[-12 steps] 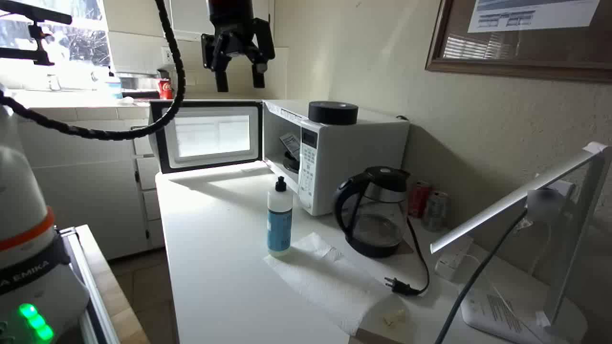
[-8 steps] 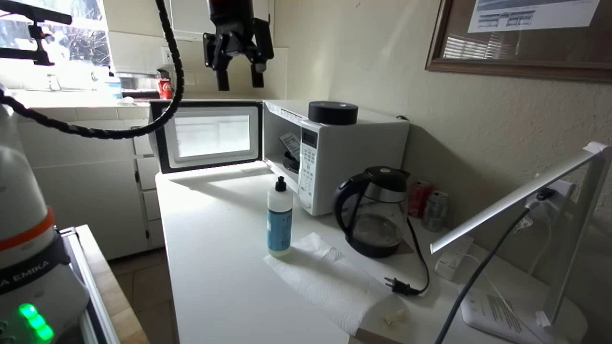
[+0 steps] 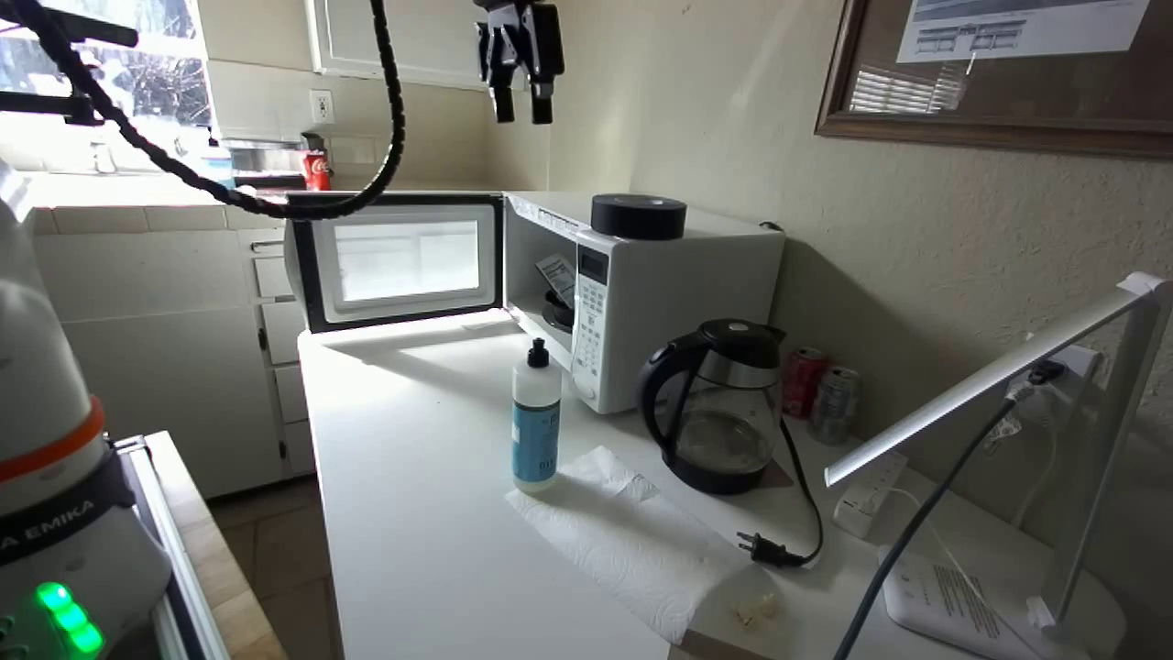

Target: Put the black tape on the kettle

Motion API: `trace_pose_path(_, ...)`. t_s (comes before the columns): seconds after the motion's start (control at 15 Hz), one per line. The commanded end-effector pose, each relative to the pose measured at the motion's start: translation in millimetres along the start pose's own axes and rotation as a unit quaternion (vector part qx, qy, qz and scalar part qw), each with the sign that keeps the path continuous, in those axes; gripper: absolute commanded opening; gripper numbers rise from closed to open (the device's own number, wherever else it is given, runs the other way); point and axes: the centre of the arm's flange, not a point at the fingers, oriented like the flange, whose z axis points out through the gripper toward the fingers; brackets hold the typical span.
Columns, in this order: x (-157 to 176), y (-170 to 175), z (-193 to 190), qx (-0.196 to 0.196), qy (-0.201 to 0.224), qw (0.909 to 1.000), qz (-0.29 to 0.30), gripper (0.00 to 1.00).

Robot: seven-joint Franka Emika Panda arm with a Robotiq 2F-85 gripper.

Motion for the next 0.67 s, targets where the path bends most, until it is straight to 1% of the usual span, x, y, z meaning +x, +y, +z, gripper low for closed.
trace_pose_path(0.0, 6, -1, -1, 0.0, 0.0, 1.0, 0.009, 1.0)
trace_pose_path(0.13, 12, -2, 0, 0.0, -0.001, 0.9999, 0.016, 1.0)
trace_pose_path(0.4, 13, -1, 0, 0.0, -0.001, 0.9998, 0.019, 1.0)
trace_pose_path(0.47, 19, -5, 6, 0.001, -0.006, 0.999, 0.045, 1.0)
trace_pose_path(0.53, 37, -7, 17, 0.009, 0.002, 0.9955, 0.094, 1.0)
trace_pose_path(0.6, 51, -7, 27, 0.016, 0.01, 0.9928, 0.118, 1.0)
